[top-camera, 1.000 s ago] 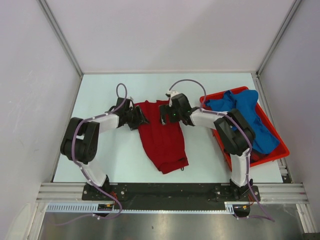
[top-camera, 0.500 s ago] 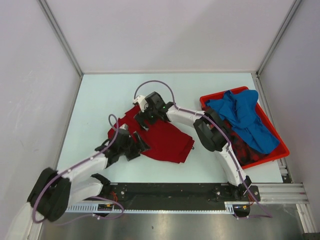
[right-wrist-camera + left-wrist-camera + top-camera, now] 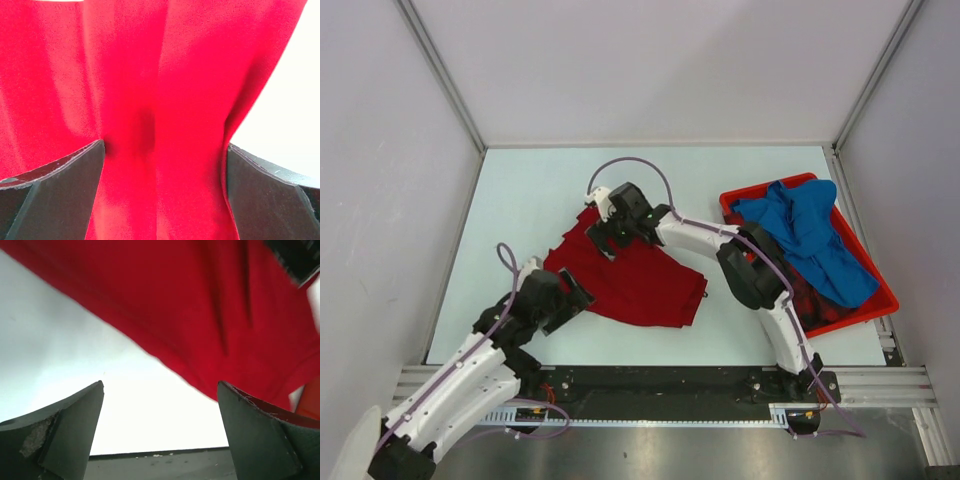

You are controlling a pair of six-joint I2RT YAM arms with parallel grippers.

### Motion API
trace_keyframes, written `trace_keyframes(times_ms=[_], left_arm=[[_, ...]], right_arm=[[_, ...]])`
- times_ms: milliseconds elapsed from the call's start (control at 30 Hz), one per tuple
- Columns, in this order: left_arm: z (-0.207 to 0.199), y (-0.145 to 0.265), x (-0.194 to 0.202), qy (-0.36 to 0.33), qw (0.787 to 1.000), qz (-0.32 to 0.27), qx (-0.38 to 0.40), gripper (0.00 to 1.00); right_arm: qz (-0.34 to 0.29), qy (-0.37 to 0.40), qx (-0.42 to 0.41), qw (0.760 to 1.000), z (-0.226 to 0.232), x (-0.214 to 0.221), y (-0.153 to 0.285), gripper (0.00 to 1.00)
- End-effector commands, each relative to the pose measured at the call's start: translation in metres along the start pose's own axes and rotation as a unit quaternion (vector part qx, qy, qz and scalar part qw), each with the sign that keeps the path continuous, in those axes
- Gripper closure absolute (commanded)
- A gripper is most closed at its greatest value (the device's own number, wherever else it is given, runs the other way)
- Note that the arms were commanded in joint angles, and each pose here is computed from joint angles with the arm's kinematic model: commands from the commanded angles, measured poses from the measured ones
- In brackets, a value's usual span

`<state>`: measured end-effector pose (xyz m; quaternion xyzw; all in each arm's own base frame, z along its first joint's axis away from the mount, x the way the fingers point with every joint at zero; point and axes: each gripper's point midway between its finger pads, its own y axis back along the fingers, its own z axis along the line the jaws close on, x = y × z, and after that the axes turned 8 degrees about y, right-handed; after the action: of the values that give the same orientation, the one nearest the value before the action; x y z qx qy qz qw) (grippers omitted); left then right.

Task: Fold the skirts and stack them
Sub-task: Fold the skirt at the center of the board.

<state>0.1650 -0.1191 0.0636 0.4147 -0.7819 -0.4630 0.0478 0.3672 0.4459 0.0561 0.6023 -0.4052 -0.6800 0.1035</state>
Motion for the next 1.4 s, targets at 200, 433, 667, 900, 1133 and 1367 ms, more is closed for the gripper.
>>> trace_keyframes(times_ms=[200,433,667,900,1133,1367], left_arm=[[-0.051,0.059,-0.082,-0.035,0.988,-0.151,0.001,0.00],[-0.099,0.043,-0.123,-0.070,0.981,-0.180,0.011,0.00],[-0.069,-0.020,-0.167,-0.057,0.985,-0.152,-0.062,0.00],[-0.047,-0.069,-0.165,-0.074,0.987,-0.112,-0.086,0.00],[-0.031,-0.098,-0.155,-0.069,0.988,-0.080,-0.109,0.00],[-0.013,-0.114,-0.142,-0.049,0.990,-0.038,-0.127,0.02]], right_arm=[[-0.118,-0.015,0.048,0.992,-0.015,-0.082,0.084,0.00],[-0.112,-0.113,0.115,0.981,-0.029,-0.064,0.134,0.00],[-0.008,-0.291,0.201,0.935,-0.011,0.049,0.182,0.00],[0.027,-0.373,0.202,0.905,0.034,0.121,0.213,0.00],[0.031,-0.427,0.167,0.888,0.057,0.150,0.201,0.00],[0.064,-0.454,0.178,0.871,0.060,0.180,0.174,0.09]])
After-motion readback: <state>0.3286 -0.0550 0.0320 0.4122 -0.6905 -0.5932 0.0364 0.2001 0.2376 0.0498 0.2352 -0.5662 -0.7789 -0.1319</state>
